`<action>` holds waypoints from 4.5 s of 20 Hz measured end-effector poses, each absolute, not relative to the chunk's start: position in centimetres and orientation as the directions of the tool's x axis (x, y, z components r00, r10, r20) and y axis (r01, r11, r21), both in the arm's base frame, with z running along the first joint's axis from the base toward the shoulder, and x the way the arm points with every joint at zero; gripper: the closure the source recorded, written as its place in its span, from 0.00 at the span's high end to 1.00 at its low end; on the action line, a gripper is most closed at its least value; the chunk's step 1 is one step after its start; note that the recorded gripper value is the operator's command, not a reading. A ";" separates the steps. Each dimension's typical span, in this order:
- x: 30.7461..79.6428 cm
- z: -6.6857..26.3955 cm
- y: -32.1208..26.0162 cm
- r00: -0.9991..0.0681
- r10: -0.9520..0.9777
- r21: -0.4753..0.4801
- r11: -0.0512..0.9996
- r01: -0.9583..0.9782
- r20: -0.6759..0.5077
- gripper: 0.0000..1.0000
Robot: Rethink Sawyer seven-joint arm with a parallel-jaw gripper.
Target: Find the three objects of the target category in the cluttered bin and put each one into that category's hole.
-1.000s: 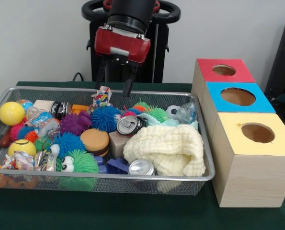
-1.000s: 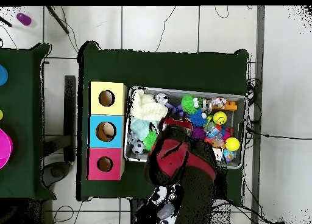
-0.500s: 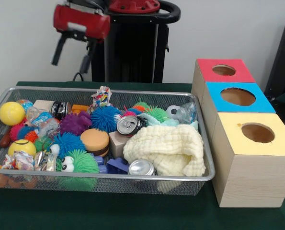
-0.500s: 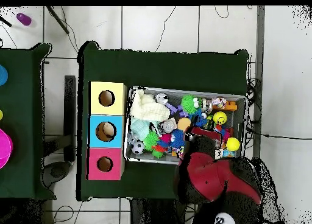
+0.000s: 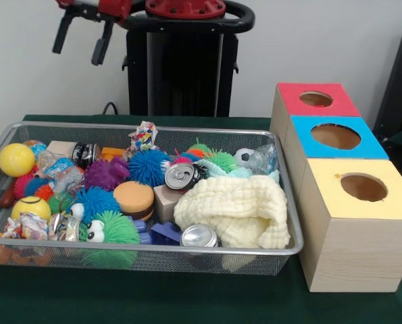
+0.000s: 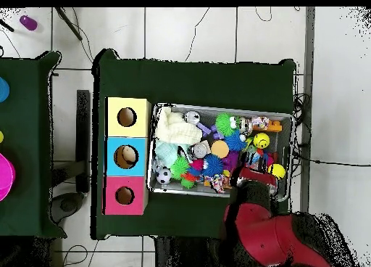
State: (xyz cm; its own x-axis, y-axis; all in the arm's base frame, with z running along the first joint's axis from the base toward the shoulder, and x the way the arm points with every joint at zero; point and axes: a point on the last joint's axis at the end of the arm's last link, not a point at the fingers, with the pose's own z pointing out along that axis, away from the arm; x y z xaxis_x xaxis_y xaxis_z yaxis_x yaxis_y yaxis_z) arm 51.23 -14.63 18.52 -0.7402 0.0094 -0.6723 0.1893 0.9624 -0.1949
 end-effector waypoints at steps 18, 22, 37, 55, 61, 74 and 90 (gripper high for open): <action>53.6 16.3 -2.4 -0.732 0.064 0.010 0.997 0.078 -0.678 1.00; 54.6 16.4 -4.3 -0.748 0.143 0.034 0.987 0.160 -0.648 1.00; 59.0 18.5 -7.4 -0.776 0.282 0.069 0.953 0.296 -0.565 1.00; 60.3 16.0 1.0 -0.771 -0.065 -0.022 0.998 -0.066 -0.633 1.00; 59.0 14.5 6.1 -0.748 -0.207 -0.088 0.977 -0.197 -0.631 1.00; 58.1 13.2 1.5 -0.766 -0.178 -0.115 0.984 -0.135 -0.618 1.00; 58.3 13.6 -9.8 -0.764 0.029 -0.016 0.999 0.051 -0.645 1.00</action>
